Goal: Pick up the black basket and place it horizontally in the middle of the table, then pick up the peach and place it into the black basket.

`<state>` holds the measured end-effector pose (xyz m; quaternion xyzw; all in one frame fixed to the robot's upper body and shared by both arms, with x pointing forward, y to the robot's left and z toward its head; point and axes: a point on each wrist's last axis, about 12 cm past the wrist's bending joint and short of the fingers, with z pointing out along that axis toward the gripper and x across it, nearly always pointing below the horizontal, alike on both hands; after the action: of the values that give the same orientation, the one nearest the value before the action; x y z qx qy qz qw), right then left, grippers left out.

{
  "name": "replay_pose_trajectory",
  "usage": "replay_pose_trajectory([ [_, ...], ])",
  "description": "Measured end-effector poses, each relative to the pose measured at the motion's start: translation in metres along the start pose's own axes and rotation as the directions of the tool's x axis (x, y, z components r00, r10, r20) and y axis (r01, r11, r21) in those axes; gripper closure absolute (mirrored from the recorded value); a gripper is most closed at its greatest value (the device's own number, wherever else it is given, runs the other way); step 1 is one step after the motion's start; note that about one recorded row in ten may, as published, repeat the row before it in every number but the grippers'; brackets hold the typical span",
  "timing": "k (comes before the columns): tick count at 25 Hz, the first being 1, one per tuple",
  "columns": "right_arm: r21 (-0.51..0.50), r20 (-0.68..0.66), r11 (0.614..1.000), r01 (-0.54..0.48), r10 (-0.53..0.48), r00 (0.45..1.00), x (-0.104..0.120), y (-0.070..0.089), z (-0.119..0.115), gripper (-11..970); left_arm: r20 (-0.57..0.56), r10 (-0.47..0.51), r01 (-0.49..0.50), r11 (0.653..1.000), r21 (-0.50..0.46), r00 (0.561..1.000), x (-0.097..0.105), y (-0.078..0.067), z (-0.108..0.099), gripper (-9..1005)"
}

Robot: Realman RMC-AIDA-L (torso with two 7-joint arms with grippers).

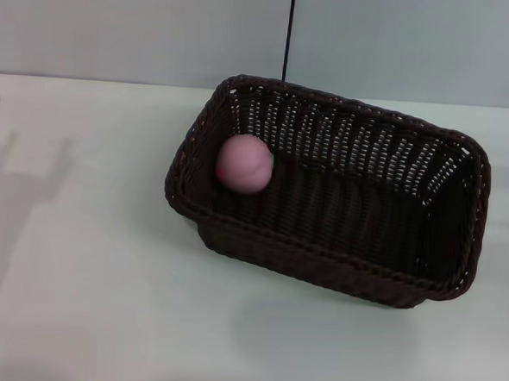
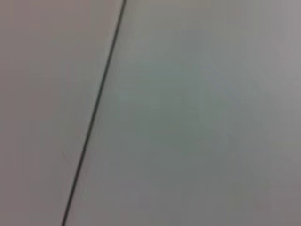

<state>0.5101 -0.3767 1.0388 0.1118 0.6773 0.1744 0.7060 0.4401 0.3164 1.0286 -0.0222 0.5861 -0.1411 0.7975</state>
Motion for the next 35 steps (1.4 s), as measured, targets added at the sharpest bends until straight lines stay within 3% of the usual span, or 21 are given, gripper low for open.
replay_pose_trajectory([
  [5,0.000,0.011,1.000,-0.002,0.002,1.000,-0.001,0.000,-0.001,647,0.021,0.006,-0.005,0.999,-0.042,1.000,-0.002,0.005,0.002,173],
  [25,0.045,0.140,0.998,-0.042,0.035,0.990,-0.017,-0.006,0.000,647,0.080,0.031,-0.018,0.987,-0.162,0.996,-0.009,0.022,0.022,182],
  [35,0.070,0.168,0.995,-0.065,0.052,0.984,-0.019,-0.009,-0.001,647,0.093,0.021,-0.004,0.983,-0.183,0.995,-0.010,0.023,0.017,188],
])
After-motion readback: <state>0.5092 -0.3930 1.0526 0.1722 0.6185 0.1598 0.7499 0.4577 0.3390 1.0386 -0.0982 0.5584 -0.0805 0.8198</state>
